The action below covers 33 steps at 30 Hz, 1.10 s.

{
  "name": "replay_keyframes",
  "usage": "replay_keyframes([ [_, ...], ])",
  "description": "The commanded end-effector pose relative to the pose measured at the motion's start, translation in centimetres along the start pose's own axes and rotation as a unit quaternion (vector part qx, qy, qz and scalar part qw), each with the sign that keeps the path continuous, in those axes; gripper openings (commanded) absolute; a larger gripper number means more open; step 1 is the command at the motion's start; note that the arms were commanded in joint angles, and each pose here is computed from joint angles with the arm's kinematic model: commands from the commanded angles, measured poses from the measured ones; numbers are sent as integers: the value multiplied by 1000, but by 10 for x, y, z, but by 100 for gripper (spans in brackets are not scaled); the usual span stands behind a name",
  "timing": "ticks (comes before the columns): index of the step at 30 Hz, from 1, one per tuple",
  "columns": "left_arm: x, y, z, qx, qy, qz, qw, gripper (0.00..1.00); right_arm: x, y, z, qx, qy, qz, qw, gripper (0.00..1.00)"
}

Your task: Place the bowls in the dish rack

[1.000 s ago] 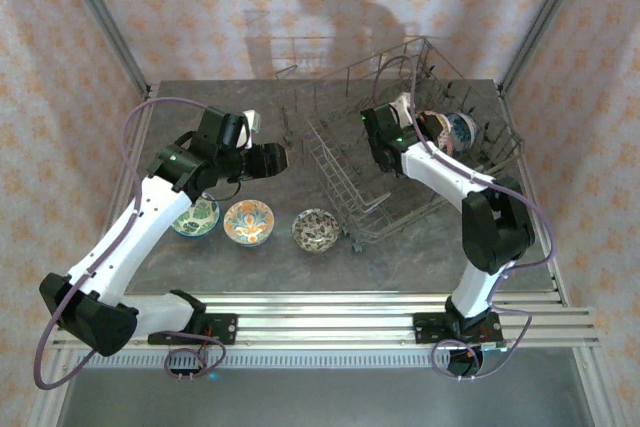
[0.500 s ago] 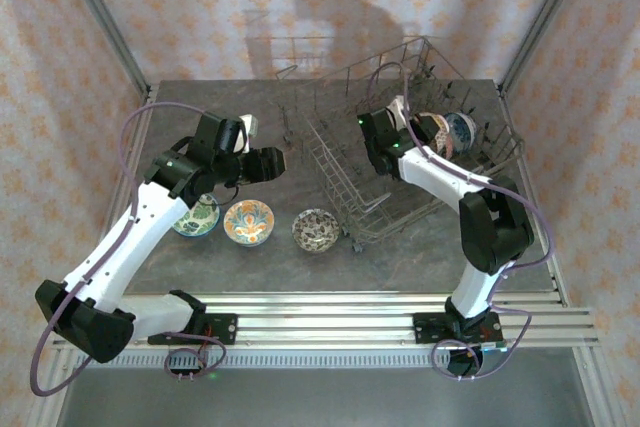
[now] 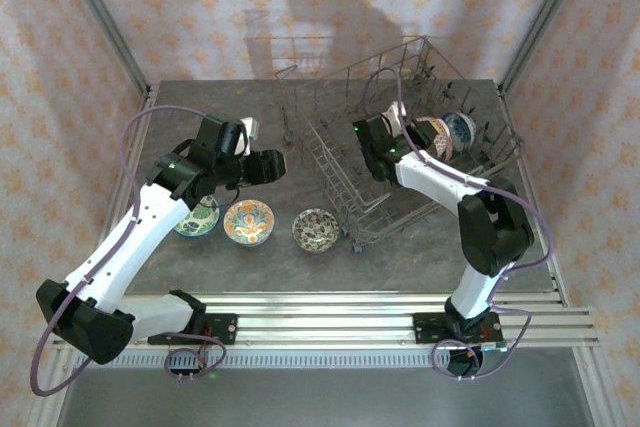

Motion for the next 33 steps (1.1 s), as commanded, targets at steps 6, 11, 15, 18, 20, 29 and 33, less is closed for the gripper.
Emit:
replay_keyframes([
  [6,-9,-4,2,2,-14,-20,1000,63,-9,5,6,-3,6,-9,1000,7],
  [11,-8,-3,1,1,-14,-19,1000,63,-9,7,11,2,4,-1,1000,11],
  [15,-8,-3,1,1,-13,-20,1000,63,-10,9,14,9,1,15,1000,15],
  [18,-9,-3,1,-1,-13,-21,1000,63,-9,12,17,8,1,22,1000,19],
  [20,-10,-3,0,-1,-13,-19,1000,63,-9,14,17,5,1,24,1000,20],
  [29,-10,-2,0,-3,-11,-16,1000,63,-9,21,10,6,5,38,999,29],
  [33,-10,-2,0,-3,-10,-14,1000,63,-9,26,8,7,8,42,999,35],
])
Point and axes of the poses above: each hand's point on the last joint's axis, 136 mm out from that joint toward the fingers, its own x axis out along the fingers, its own y axis along the line the jaws close on, z = x × y, the point moved 3 cm from there along -x, back along the fingers, and after that the axes turned 7 degrees about -x, right-handed, at the moved point
